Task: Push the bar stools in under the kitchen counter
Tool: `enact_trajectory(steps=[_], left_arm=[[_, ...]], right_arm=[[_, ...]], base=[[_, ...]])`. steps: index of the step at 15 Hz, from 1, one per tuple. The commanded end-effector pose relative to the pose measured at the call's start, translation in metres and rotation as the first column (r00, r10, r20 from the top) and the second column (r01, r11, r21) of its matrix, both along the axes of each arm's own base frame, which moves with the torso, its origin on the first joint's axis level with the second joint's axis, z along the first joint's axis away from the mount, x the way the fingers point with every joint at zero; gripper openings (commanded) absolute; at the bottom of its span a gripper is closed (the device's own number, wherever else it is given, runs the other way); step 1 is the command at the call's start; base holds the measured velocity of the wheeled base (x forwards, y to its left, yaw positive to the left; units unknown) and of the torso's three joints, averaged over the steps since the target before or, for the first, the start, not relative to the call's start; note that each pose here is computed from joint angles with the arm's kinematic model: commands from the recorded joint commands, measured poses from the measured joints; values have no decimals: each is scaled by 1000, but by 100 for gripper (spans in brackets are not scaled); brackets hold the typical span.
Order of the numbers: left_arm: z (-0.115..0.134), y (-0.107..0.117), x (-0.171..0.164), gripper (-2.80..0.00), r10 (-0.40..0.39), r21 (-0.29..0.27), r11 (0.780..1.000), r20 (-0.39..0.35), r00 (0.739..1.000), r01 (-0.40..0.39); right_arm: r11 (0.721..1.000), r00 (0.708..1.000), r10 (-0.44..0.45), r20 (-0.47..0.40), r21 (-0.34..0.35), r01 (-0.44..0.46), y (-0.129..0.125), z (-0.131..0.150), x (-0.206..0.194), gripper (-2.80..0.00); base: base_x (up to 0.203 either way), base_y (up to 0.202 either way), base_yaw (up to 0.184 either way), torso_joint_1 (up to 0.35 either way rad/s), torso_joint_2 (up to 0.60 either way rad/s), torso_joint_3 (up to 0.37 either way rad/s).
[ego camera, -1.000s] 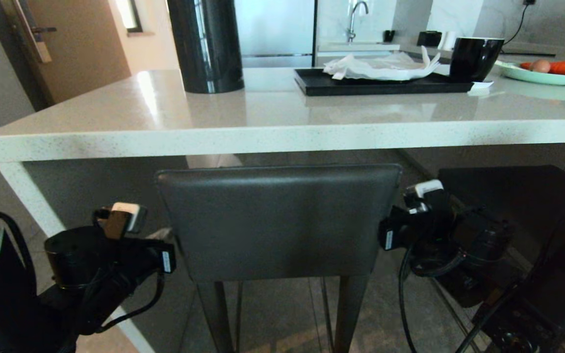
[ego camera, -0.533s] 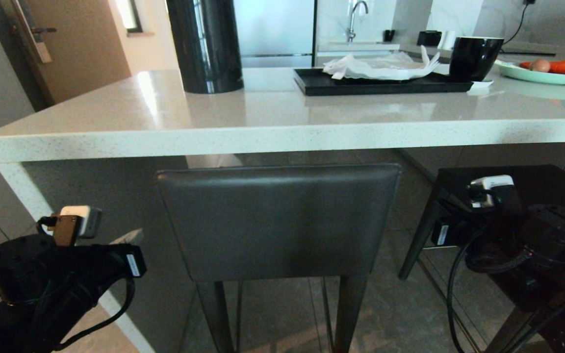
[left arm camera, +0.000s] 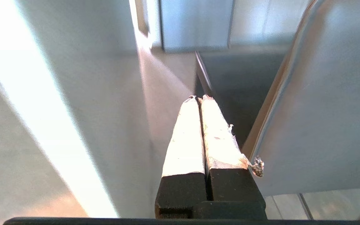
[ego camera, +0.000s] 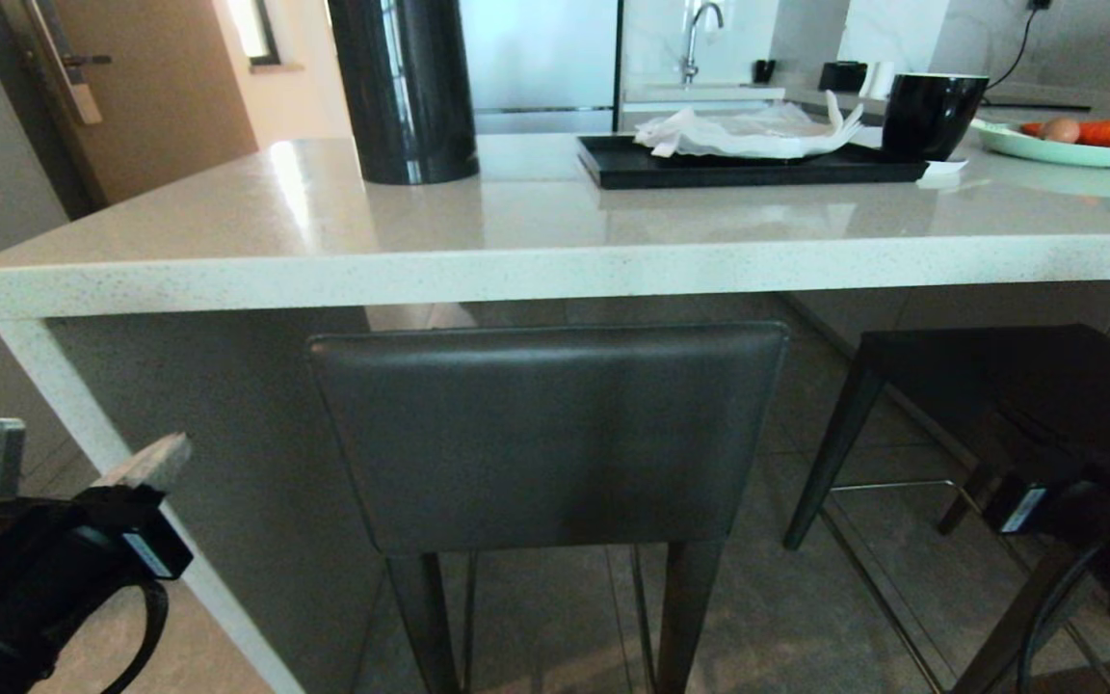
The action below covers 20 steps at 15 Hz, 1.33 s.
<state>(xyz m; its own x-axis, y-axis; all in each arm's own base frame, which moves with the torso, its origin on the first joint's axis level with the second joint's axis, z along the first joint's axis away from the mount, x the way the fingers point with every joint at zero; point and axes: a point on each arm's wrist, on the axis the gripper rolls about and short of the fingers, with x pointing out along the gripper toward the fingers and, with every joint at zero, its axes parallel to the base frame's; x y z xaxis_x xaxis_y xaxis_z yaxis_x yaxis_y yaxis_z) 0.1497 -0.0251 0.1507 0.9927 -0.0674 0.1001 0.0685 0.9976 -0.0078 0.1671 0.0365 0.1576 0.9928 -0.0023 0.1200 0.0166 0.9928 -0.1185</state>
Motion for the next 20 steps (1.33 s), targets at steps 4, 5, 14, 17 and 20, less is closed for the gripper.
enact_trajectory(steps=[4, 5, 14, 17, 20], left_arm=[[40, 16, -72, -280, 87, -19, 996, 156, 984, -85], [45, 20, -85, -280, 112, -17, 994, 134, 985, -111], [4, 29, -176, -280, 254, -19, 966, 253, 933, -258], [-38, 28, -181, -280, 200, 40, 977, 171, 965, -210], [-56, 25, -174, -280, 59, 73, 995, 89, 994, -66]], right_arm=[[996, 979, -84, 184, -1, 86, -25, 40, -72, -280], [994, 977, -104, 186, -4, 107, -29, 45, -86, -280], [971, 959, -228, 169, -37, 237, -42, 13, -201, -280], [977, 973, -186, 137, -76, 198, -40, -12, -207, -280], [985, 992, -112, 61, -126, 119, -39, -53, -197, -280]], base=[[0, 0, 0, 0, 0, 0], [0, 0, 0, 0, 0, 0], [0, 0, 0, 0, 0, 0], [0, 0, 0, 0, 0, 0], [0, 0, 0, 0, 0, 0]])
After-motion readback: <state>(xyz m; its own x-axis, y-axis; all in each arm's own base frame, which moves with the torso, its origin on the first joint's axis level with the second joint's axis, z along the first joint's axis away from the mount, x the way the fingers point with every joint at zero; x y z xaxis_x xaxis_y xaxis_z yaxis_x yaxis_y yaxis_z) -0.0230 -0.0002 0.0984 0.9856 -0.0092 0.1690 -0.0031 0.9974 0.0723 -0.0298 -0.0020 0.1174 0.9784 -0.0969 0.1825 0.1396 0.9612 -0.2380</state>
